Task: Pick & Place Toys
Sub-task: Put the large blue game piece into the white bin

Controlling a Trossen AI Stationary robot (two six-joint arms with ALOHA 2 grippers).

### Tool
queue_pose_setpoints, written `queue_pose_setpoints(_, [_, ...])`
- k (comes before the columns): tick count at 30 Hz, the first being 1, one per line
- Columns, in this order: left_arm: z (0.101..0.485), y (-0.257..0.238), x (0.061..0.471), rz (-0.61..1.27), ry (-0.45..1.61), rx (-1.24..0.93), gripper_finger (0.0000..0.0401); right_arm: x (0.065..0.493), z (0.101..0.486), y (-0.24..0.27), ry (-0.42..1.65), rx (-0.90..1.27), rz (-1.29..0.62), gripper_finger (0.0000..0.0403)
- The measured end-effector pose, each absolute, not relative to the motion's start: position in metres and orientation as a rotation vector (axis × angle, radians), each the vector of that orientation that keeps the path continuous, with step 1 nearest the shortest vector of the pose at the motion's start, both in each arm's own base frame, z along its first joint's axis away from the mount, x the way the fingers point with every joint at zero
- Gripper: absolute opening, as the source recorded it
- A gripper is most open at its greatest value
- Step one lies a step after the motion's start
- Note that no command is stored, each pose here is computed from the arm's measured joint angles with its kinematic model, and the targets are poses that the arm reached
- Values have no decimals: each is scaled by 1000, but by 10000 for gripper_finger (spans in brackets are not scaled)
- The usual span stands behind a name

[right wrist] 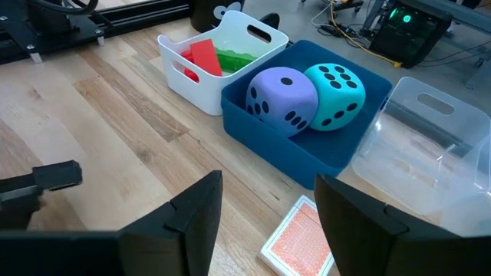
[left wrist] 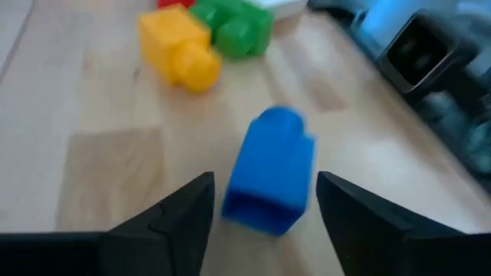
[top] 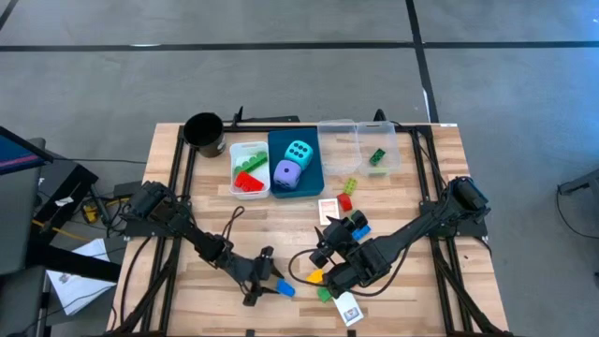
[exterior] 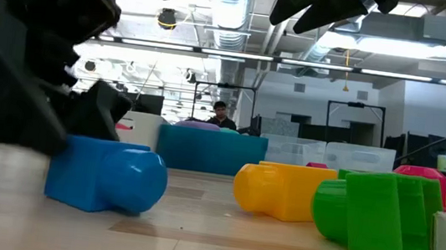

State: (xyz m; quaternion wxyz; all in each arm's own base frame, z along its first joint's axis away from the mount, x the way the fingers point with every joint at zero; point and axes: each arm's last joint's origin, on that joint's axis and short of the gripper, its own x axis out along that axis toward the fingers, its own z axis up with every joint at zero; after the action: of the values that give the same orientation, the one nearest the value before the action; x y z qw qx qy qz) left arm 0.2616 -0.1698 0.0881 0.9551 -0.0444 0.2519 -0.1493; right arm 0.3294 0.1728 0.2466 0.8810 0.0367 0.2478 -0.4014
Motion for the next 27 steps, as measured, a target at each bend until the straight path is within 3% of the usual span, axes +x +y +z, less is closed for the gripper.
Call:
queue_pose_setpoints(8, [91,-172,263,-342,478,-114,178,329,247,173,516,76,-836,202])
queue_pose_setpoints(22, [73,-175,272,-353,505,-55,178,330,246,174,513,81,-833,202])
queue_pose_setpoints(27, [73,-174,272,-357,497,-23,136,329,247,174,514,82,-831,202])
